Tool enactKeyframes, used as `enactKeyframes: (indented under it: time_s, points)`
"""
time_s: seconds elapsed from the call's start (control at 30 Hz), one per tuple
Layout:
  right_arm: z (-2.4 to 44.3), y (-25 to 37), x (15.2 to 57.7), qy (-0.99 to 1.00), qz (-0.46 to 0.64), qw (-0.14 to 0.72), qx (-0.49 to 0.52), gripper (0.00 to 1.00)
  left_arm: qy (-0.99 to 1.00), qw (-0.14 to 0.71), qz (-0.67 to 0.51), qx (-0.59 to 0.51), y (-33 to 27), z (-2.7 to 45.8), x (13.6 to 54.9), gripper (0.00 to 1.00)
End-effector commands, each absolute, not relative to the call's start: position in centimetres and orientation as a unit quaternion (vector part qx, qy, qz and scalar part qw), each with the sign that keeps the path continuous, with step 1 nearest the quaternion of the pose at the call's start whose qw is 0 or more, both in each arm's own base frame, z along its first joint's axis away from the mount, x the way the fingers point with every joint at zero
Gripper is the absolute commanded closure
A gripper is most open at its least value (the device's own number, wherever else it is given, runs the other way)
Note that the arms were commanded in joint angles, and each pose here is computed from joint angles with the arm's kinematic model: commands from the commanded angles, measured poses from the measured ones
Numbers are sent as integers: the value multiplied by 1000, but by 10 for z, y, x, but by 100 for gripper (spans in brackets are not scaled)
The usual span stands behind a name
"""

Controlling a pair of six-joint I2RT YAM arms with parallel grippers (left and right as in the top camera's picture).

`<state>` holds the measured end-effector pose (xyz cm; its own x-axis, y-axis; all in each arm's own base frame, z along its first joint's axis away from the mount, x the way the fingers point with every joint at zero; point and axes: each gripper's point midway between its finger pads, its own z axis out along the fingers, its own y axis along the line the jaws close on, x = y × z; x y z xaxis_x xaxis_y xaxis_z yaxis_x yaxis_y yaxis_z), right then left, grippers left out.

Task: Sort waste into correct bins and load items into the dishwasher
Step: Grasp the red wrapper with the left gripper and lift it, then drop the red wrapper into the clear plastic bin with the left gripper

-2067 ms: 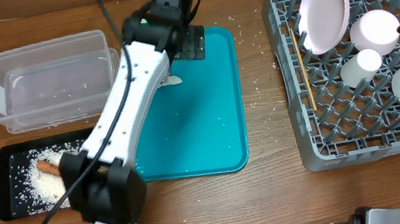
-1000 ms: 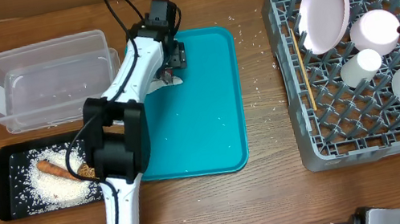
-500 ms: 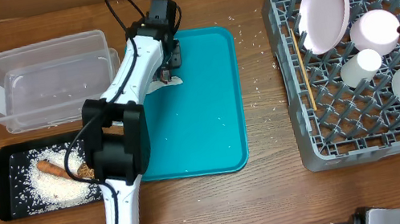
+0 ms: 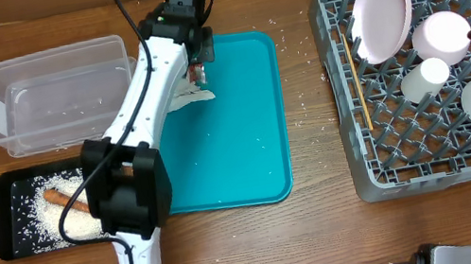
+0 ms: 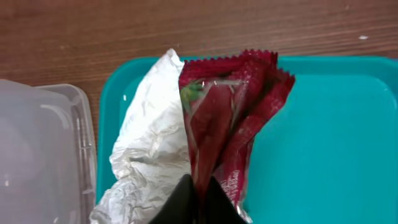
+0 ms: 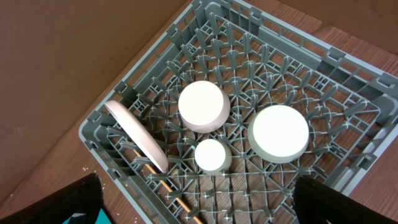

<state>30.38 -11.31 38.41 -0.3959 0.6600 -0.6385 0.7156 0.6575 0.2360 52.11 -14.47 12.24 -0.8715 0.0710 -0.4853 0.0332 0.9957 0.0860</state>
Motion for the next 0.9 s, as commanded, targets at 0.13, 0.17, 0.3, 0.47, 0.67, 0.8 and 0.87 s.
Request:
enactKeyframes:
  time_s: [0.13,0.17,0.3,0.47,0.67,0.8,0.87]
  points:
    - [384,-116,304,832,-43,365,416,0,903,415,70,-88,-92,265,528,96]
    - [384,-116,304,832,-43,365,416,0,892,431,85,-105,-78,278,528,96]
    - [384,-116,304,832,-43,365,416,0,869,448,135,-161,-21,299,527,96]
    - [384,-116,304,832,-43,365,416,0,866,406,157,-245,45,273,520,95]
    - [384,-116,304,832,-43,365,416,0,872,332,158,-322,104,227,505,56]
    - [384,-116,304,832,-43,365,416,0,892,290,118,-326,109,203,500,36]
    - [384,-116,304,832,-43,365,416,0,904,273,78,-320,99,195,499,23]
